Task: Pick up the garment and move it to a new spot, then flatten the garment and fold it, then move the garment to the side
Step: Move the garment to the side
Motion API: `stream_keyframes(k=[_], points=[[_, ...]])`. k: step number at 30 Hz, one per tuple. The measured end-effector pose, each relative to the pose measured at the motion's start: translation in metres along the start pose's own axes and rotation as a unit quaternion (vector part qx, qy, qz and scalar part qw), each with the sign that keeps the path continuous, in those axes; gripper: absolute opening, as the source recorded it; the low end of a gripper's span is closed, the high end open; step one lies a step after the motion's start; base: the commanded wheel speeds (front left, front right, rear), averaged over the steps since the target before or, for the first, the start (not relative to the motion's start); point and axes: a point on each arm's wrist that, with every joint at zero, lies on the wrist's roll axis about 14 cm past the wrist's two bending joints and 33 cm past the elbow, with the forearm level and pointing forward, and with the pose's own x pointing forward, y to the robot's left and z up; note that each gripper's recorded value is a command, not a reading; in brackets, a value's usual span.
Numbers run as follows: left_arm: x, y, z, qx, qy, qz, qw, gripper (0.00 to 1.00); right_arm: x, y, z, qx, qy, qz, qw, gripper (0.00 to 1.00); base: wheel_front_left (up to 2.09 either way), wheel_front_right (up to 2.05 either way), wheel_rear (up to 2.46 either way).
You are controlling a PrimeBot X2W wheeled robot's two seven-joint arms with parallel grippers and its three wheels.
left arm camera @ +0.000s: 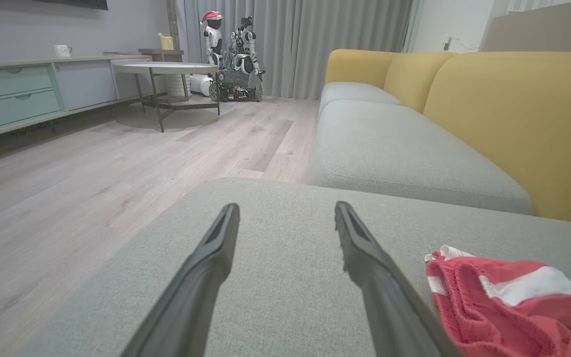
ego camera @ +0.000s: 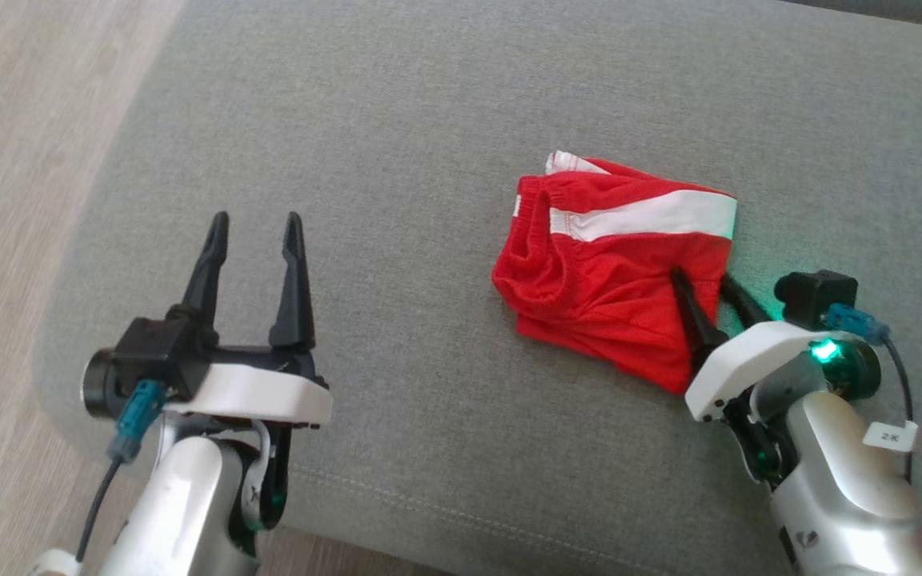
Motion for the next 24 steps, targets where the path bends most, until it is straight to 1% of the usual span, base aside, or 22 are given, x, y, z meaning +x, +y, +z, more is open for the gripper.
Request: stream_keyframes(k=[8,11,13,16,19,24], points=[[0.008,-0.021,0.0,-0.005,-0.007,-0.035,0.999,1.0,-0.012,-0.005,0.001,-0.02,-0.002,-0.002,1.0,0.0,0.0,0.0,0.0],[0.015,-0.037,-0.002,-0.009,-0.009,-0.059,0.998,1.0,-0.027,-0.015,0.009,-0.04,-0.016,-0.011,0.999,0.0,0.0,0.0,0.0],[0.017,-0.042,-0.002,-0.011,-0.01,-0.065,0.998,1.0,-0.032,-0.019,0.011,-0.047,-0.019,-0.015,0.999,0.0,0.0,0.0,0.0],[0.022,-0.059,-0.004,-0.015,-0.011,-0.091,0.996,1.0,-0.052,-0.04,0.013,-0.062,-0.025,-0.04,0.997,0.0,0.0,0.0,0.0],[0.026,-0.08,-0.007,-0.02,-0.011,-0.122,0.992,1.0,-0.077,-0.069,0.014,-0.075,-0.019,-0.077,0.994,0.0,0.0,0.0,0.0],[0.033,-0.114,-0.013,-0.031,-0.007,-0.169,0.985,1.0,-0.122,-0.123,0.023,-0.102,-0.006,-0.145,0.984,0.0,0.0,0.0,0.0]])
